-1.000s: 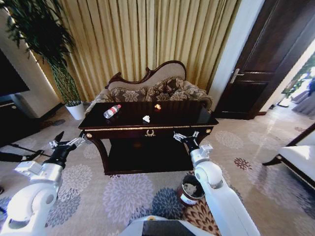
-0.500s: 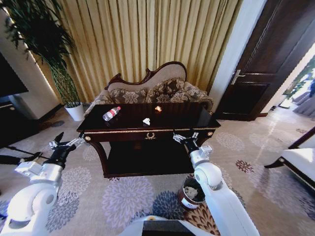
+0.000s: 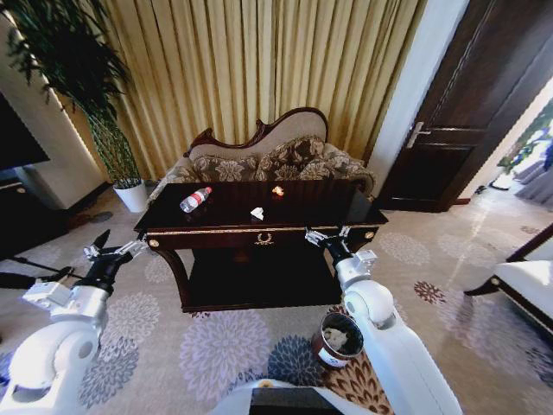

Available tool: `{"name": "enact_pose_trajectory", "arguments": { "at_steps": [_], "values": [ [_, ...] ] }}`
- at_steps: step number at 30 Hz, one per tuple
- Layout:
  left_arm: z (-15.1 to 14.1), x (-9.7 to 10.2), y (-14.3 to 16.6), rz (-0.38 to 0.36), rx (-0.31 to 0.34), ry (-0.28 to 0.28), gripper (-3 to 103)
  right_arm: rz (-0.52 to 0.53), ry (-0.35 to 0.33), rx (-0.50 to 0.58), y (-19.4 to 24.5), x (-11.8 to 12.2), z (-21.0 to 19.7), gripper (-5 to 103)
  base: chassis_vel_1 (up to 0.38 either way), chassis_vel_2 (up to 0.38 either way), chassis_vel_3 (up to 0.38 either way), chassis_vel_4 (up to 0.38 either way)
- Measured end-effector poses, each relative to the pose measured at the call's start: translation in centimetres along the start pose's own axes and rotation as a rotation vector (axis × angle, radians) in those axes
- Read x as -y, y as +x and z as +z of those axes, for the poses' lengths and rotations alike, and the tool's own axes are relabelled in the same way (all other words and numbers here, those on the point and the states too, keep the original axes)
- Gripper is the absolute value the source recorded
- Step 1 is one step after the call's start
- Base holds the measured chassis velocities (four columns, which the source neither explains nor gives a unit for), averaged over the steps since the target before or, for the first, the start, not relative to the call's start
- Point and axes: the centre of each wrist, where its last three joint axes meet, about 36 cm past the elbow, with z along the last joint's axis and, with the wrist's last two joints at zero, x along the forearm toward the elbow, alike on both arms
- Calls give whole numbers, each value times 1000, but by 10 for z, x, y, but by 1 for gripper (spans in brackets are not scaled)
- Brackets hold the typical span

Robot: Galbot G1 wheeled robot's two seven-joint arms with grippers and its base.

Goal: Move to the front of the table and place the trash on the table into the trash bin.

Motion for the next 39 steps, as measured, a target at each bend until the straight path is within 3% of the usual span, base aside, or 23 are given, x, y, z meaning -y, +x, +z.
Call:
{"name": "enact_pose_trajectory", "arguments": {
  "at_steps": [29,39],
  "values": [
    [0,0,1,1,0,0,100,-1,-2,-2,1,-2,2,100,-49,69,54,-66],
    [0,0,0,2,1,-2,100,-31,-31,-2,-5,-7,-4,100,-10,13,9,-14]
  ]
}}
